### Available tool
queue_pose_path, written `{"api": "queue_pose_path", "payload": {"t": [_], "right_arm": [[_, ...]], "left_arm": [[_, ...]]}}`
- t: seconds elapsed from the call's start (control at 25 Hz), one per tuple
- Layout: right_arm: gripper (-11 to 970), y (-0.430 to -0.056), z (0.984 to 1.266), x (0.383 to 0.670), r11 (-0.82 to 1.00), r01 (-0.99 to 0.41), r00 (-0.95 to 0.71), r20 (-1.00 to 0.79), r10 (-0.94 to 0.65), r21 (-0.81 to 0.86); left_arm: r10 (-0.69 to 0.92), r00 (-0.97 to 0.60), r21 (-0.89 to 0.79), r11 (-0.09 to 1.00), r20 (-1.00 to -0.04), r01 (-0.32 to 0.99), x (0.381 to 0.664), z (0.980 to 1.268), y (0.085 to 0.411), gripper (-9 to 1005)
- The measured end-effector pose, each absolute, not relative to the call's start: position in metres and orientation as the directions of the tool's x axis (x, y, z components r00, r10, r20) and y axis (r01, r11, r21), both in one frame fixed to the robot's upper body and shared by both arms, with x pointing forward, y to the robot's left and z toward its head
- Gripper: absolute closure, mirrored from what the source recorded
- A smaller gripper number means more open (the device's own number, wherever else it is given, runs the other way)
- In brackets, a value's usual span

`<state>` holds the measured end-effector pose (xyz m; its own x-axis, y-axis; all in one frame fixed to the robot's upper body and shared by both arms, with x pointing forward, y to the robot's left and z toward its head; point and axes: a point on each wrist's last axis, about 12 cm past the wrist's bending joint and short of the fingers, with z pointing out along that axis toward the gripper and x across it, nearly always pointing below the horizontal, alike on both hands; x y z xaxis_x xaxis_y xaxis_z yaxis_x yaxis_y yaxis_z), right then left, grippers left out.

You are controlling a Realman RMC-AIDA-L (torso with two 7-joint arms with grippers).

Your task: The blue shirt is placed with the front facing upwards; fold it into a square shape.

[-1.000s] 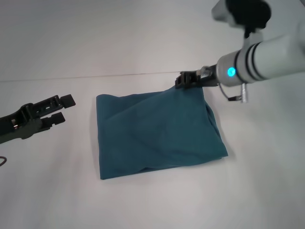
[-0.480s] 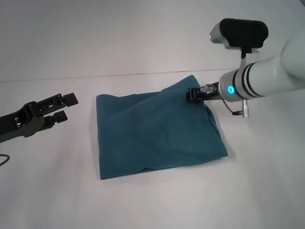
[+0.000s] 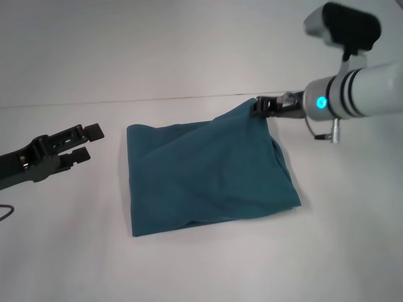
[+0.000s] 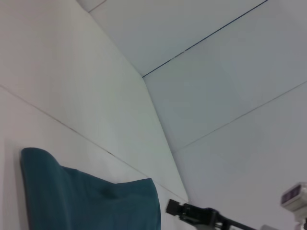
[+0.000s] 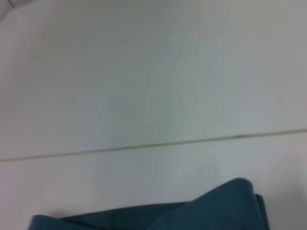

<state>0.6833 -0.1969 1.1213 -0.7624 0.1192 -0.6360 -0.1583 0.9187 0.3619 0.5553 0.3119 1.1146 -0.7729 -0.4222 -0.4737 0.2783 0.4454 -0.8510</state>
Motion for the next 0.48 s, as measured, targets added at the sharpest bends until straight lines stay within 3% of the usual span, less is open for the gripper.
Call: {"api": "queue_pose_path", "payload": {"t": [0.48], "right_arm": [[712, -0.179, 1.098, 0.690, 0.965, -0.149, -0.708, -0.705, 0.048, 0.215]], "left_arm": [[-0.423, -0.777, -0.858, 0.433, -0.465, 0.278, 0.558, 1.113, 0.306, 63]]}}
